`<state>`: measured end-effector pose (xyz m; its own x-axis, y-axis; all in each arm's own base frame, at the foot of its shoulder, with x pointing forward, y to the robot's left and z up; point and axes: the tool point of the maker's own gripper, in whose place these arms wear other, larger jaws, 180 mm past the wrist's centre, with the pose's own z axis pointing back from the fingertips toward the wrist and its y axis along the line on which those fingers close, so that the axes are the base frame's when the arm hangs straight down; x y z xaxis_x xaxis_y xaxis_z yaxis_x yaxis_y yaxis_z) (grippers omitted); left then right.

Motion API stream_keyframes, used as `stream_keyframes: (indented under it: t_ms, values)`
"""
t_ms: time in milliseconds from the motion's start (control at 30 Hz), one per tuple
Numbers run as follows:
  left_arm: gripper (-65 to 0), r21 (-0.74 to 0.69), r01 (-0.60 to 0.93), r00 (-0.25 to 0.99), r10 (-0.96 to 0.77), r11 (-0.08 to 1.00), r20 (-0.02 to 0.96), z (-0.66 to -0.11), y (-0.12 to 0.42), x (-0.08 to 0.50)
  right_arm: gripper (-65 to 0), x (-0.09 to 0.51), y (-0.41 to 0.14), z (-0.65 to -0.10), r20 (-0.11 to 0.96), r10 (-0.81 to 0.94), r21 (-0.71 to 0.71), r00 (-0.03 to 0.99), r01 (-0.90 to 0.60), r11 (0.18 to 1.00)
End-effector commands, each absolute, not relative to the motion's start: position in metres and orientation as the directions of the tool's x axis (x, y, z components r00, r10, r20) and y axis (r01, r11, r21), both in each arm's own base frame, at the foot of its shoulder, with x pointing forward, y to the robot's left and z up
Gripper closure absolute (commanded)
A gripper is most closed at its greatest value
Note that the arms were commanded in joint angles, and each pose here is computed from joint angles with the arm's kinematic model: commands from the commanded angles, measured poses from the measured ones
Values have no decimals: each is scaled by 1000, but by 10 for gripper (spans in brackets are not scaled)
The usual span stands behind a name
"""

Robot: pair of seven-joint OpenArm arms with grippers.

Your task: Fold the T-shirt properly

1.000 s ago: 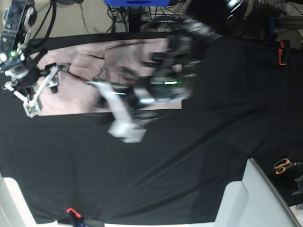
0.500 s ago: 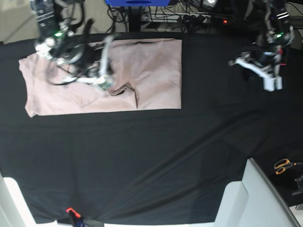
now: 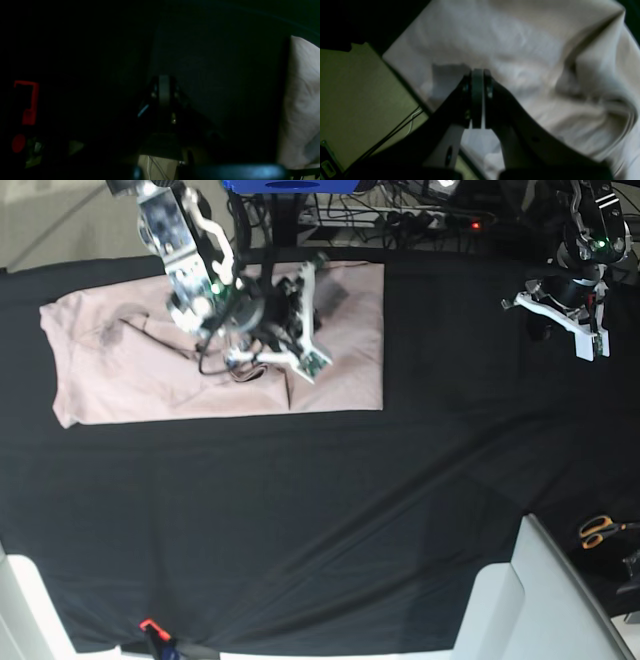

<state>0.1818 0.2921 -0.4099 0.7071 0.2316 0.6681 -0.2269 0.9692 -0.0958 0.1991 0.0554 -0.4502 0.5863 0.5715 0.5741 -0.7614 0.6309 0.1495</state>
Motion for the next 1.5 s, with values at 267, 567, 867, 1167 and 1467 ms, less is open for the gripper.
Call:
stream_keyframes:
  t_ms: [267, 567, 867, 1167, 1467]
  values:
    - [0, -83, -228, 699, 222, 970, 680, -405, 298, 177, -5, 243, 46, -452, 590, 545, 129, 596, -736, 665]
    - [0, -84, -228, 698, 223, 970, 681, -404, 298, 178, -2, 265, 4, -468, 564, 508, 112, 651, -669, 735]
    - [0, -87, -223, 696, 222, 971, 683, -404, 296, 180, -2, 284, -12, -462, 605, 505, 63, 615, -670, 740]
    - [0, -88, -224, 697, 222, 971, 682, -405, 296, 180, -2, 308, -40, -449, 673, 452, -16, 586, -599, 801]
    - [0, -101, -262, 724, 265, 960, 637, -426, 301, 170, -2, 300, -43, -415, 740, 366, -55, 564, -491, 869]
